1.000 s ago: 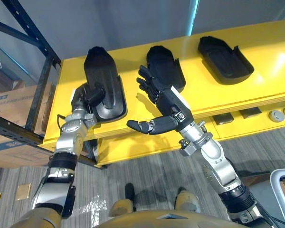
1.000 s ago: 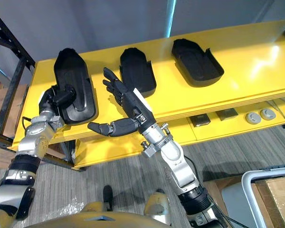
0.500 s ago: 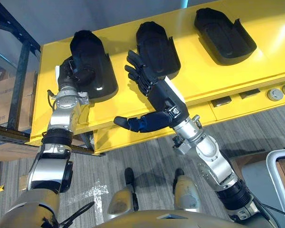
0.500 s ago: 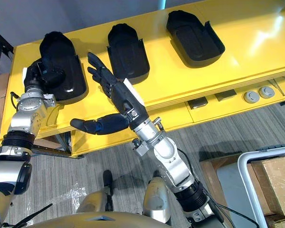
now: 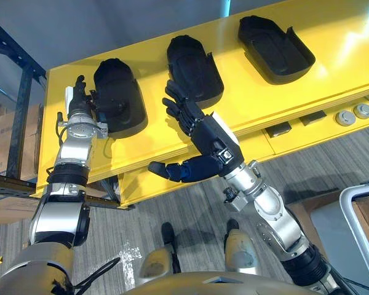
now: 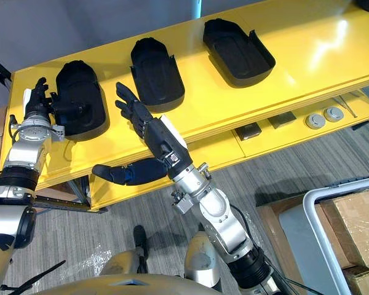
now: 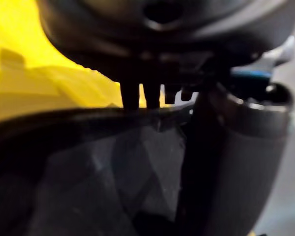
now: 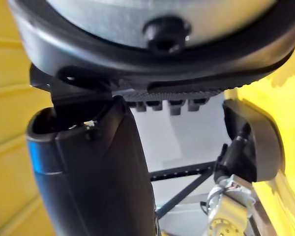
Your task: Walk over and take three plastic housings, then place them on the shelf
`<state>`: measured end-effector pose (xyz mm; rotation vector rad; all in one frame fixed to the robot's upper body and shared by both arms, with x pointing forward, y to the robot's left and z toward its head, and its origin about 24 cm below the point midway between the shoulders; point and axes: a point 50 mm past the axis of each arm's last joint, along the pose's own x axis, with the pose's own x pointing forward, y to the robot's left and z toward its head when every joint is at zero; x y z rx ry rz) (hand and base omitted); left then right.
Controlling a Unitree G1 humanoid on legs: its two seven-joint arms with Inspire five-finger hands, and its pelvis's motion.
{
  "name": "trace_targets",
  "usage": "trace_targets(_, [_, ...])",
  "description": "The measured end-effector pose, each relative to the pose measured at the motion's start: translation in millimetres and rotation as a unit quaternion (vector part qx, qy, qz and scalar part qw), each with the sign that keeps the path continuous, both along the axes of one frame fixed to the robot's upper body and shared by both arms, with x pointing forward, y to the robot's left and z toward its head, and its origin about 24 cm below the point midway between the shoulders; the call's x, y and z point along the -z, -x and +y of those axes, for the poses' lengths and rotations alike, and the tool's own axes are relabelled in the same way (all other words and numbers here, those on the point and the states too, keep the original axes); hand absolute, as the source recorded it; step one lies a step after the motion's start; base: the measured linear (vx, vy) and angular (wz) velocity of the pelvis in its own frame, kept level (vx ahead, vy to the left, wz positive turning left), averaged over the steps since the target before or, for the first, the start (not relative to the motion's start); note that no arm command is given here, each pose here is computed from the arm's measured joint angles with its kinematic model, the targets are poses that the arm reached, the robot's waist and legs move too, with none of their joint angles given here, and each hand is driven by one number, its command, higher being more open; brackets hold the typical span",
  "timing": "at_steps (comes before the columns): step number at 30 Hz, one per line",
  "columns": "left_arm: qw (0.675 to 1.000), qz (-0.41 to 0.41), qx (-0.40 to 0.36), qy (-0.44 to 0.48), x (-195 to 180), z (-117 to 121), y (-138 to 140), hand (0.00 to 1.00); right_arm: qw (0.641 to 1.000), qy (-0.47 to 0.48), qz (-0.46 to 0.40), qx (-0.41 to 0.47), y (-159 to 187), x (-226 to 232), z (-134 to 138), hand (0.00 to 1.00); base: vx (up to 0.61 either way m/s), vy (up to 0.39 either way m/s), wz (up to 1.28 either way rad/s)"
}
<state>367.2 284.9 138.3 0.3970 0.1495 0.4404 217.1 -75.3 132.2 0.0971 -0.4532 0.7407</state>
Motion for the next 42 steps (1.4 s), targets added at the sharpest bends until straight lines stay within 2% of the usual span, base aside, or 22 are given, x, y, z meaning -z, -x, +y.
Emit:
trace_targets(6, [1.0,-0.001,-0.023,-0.004,0,9,2,1.0,1.0,-0.003,0.016,0.019,2,6,-4,1.0,0.03,-0.01,0.02])
trace_targets(9, [0.998,-0.041,-0.041,0.006,-5,9,2,1.0,0.999,-0.006,0.019,0.034,1,8,-10,1.0,0.01,-0.005,0.03])
trace_targets(12, [0.99,-0.133,-0.049,0.016,-33,3,3,1.0,0.998,-0.005,0.024,0.052,1,13,-16,1.0,0.0,0.0,0.01])
trace_targets(16, [0.949,-0.31,0.003,0.046,-89,-22,14,1.0,0.997,-0.004,0.044,0.066,-2,25,-15,1.0,-0.01,0.043,-0.01])
trace_targets(21, [0.902,-0.421,0.065,0.068,-120,-39,35,1.0,0.996,-0.012,0.049,0.077,-3,26,-13,1.0,-0.02,0.026,-0.07])
trace_targets(23, [0.89,-0.441,0.086,0.073,-114,-43,52,1.0,0.995,-0.001,0.042,0.089,-3,27,-13,1.0,-0.01,0.006,-0.04])
trace_targets(26, [0.89,-0.429,0.116,0.102,-80,-56,78,1.0,0.993,0.007,0.032,0.111,-3,28,-18,1.0,0.01,0.0,0.18])
trace_targets(28, [0.907,-0.382,0.105,0.141,-35,-63,100,1.0,0.991,0.015,0.024,0.13,-1,30,-22,1.0,0.0,-0.012,0.32])
trace_targets(31, [0.93,-0.313,0.08,0.177,14,-66,128,1.0,0.988,0.009,0.032,0.152,2,34,-29,1.0,0.01,-0.009,0.37])
trace_targets(34, [0.958,-0.252,0.052,0.127,42,-59,153,1.0,0.98,0.029,0.022,0.197,5,38,-39,1.0,0.01,-0.012,0.27])
trace_targets(39, [0.961,-0.248,0.07,0.099,43,-60,172,1.0,0.969,0.047,-0.005,0.242,5,35,-48,1.0,-0.02,-0.004,0.08])
trace_targets(42, [0.955,-0.262,0.085,0.106,41,-65,174,1.0,0.96,0.038,-0.019,0.278,4,31,-60,1.0,-0.05,-0.007,0.04])
